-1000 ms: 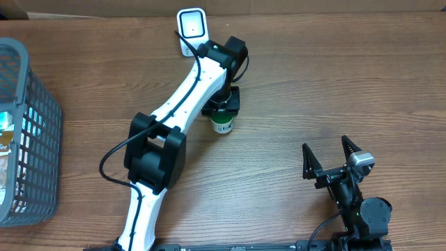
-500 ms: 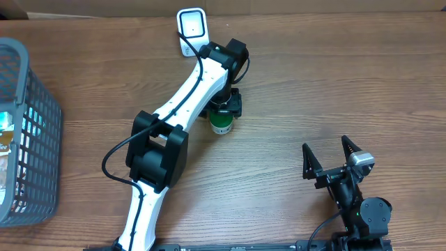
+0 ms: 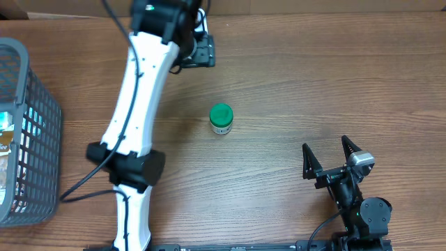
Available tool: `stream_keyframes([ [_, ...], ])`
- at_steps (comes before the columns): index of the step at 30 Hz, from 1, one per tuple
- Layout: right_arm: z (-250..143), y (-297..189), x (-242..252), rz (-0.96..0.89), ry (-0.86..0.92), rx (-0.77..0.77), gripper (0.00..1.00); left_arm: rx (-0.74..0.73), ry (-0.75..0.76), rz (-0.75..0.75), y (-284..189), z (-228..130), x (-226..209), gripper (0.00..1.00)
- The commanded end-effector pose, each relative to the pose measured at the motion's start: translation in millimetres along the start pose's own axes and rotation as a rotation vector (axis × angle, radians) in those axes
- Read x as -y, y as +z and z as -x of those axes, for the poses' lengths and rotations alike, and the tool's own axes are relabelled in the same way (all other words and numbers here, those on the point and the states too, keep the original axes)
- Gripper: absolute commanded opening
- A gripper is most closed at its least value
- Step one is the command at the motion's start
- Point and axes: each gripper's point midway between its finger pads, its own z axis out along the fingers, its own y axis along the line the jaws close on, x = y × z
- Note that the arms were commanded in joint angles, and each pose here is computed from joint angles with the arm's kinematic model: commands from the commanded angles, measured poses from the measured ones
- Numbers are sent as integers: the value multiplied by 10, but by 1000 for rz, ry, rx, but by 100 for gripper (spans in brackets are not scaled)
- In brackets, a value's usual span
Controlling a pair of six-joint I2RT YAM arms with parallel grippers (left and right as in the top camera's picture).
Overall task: Scan the item barcode
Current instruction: 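Set the jar on the table center and open the left gripper, then move the left gripper back over the basket toward the brown snack bag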
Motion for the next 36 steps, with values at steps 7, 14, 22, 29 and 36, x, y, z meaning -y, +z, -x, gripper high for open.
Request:
stream_keyframes([
  [7,-24,3,-9,6,-1,1,100,350,-141,-30,-1510,94,-875,83],
  [14,-24,3,-9,6,-1,1,100,457,-271,43,-1920,37,-1532,86],
  [22,-24,3,-9,6,-1,1,100,508,-409,143,-2126,-59,-2181,87],
  [29,-24,3,-9,6,-1,1,100,511,-508,216,-2181,-162,-2620,90],
  [36,-24,3,-9,6,-1,1,100,528,-634,260,-2297,-334,-3085,92],
])
